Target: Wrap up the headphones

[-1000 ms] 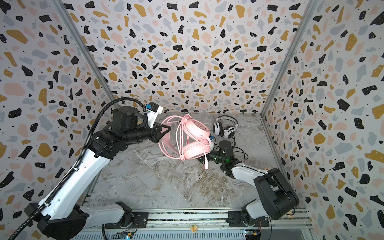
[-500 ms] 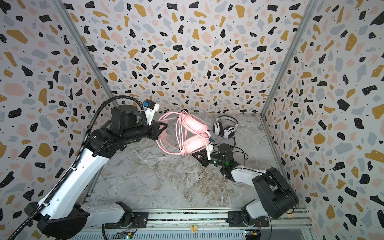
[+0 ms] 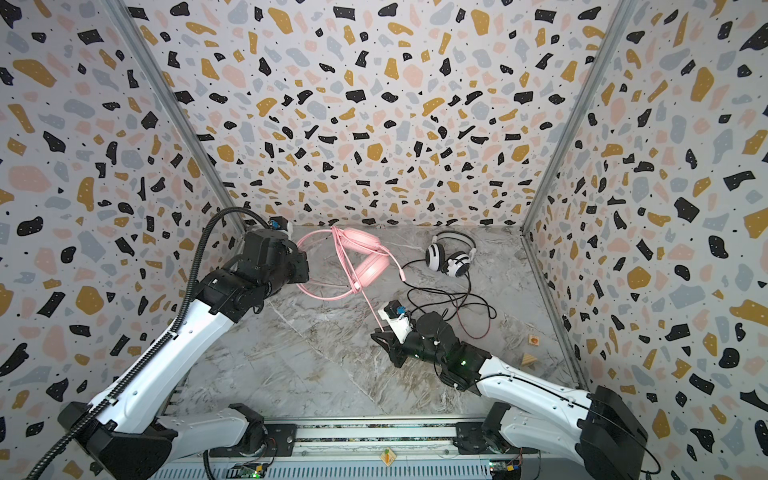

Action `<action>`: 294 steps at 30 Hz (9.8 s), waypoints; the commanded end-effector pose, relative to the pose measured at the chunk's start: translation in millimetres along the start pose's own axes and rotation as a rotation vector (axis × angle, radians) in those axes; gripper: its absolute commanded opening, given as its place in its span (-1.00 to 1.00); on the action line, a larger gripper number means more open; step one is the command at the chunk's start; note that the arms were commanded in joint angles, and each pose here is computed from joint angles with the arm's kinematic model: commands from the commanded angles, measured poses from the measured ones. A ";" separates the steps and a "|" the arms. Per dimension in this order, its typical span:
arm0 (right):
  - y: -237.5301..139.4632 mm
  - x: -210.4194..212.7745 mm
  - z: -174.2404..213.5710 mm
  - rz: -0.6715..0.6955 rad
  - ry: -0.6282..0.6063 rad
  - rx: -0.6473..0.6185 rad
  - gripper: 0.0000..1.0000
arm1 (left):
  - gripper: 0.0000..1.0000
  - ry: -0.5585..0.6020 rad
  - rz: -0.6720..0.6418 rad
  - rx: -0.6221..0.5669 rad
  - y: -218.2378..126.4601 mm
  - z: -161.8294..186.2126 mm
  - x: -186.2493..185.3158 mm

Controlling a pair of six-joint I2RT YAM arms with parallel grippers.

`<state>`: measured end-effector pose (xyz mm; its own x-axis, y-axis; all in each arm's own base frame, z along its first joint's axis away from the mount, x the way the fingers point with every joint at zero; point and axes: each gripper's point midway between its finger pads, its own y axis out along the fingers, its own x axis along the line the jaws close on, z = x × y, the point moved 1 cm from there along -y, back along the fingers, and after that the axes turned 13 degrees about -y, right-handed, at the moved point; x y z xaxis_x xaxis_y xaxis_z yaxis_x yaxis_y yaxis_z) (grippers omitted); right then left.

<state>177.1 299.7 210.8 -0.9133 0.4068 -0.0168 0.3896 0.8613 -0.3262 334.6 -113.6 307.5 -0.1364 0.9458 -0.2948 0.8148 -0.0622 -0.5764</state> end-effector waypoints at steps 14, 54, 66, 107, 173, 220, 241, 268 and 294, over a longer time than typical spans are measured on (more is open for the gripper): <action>2.2 -27.3 -36.1 0.160 -0.188 0.297 -0.77 | -1.00 0.101 -0.092 -0.002 46.3 82.0 8.2; 58.9 -66.0 -8.7 0.170 -0.279 0.289 -0.76 | -1.00 0.284 0.263 0.450 58.1 218.2 -22.0; 62.0 -73.9 6.2 0.142 -0.287 0.332 -0.43 | -1.00 0.285 0.224 0.485 62.9 226.8 -14.7; -12.1 -65.8 -5.9 0.283 0.015 0.151 -0.53 | -1.00 -0.192 0.218 0.298 114.8 120.9 17.0; -118.9 -312.6 43.3 0.845 0.611 0.072 0.31 | 0.35 -0.355 0.156 0.073 118.5 41.9 70.1; -60.5 -462.2 107.4 0.803 0.779 0.165 -0.73 | 0.34 -0.076 0.417 0.117 26.2 141.7 -4.4; -32.4 -220.0 -81.0 0.719 -0.068 -0.006 -0.88 | 0.46 0.147 0.480 0.057 -17.0 62.2 -52.6; 27.6 -111.0 -100.5 0.474 -0.356 0.047 -0.86 | 0.34 0.304 0.524 0.204 -37.1 84.7 -89.4; 26.1 -61.9 -125.1 0.249 -0.311 0.013 -0.63 | -1.00 0.373 0.197 0.099 -5.8 76.4 -56.1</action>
<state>276.6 330.5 278.4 -0.7571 0.4870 -0.4355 0.6467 0.6531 -0.3940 283.5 -198.8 251.5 0.3160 0.9438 -0.0969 0.6669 -0.2936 -0.6849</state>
